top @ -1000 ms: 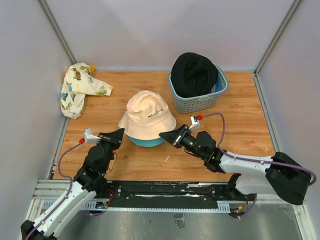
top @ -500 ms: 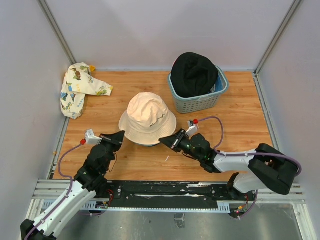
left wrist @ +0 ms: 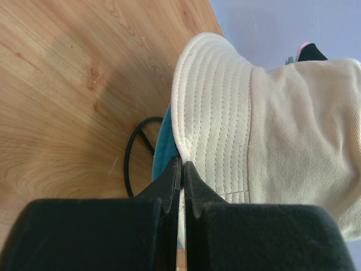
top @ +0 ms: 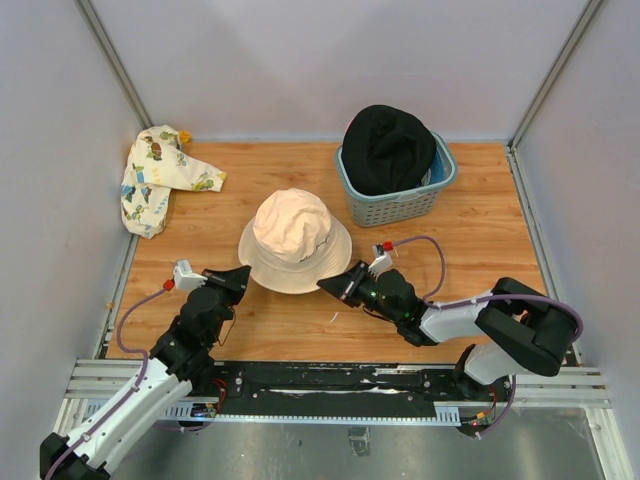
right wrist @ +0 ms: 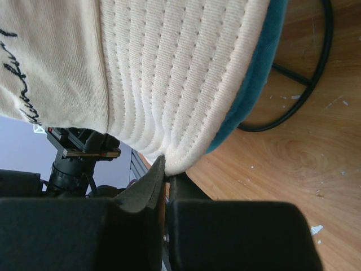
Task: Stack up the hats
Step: Stack the hat on the hat.
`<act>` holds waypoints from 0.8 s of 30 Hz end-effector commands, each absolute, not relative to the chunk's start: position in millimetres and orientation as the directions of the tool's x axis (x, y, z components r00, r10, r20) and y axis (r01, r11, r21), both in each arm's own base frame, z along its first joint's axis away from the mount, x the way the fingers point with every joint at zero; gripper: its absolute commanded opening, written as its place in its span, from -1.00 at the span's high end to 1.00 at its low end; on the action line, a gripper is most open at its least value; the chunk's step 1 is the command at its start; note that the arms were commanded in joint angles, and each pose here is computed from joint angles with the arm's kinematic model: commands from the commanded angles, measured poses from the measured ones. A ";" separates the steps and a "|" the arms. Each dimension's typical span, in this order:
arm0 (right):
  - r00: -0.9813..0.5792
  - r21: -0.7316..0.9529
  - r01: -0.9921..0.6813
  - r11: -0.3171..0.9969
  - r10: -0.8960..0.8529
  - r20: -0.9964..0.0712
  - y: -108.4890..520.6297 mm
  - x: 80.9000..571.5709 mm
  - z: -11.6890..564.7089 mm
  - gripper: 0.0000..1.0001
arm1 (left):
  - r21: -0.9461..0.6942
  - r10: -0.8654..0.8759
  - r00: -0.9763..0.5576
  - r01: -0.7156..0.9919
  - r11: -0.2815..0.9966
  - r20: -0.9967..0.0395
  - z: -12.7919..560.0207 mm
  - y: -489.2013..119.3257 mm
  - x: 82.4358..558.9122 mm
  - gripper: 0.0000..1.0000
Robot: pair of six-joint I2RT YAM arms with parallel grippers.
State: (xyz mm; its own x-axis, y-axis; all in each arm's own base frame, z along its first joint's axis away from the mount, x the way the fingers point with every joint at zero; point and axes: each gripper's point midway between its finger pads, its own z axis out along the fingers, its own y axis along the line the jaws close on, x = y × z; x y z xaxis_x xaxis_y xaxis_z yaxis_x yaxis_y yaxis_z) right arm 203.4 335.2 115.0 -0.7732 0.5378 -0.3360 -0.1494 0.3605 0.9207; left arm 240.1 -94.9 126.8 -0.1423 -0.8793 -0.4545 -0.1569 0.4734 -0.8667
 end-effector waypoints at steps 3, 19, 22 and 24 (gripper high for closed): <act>-0.784 0.910 -0.114 0.399 0.526 -0.329 329.3 204.3 92.4 0.99 | -0.839 -0.867 -0.132 -0.222 0.497 -0.480 112.4 -87.0 240.9 0.99; -0.785 0.904 -0.091 0.419 0.529 -0.324 324.4 208.1 82.8 0.99 | -0.812 -0.854 -0.155 -0.264 0.520 -0.497 96.0 -86.0 239.2 0.99; -0.785 0.903 -0.087 0.421 0.529 -0.322 323.8 208.6 81.7 0.99 | -0.812 -0.855 -0.152 -0.270 0.518 -0.495 94.8 -84.7 238.4 0.99; -0.784 0.902 -0.082 0.424 0.531 -0.321 322.8 209.3 80.3 0.99 | -0.811 -0.855 -0.149 -0.272 0.518 -0.496 94.8 -83.8 238.1 0.99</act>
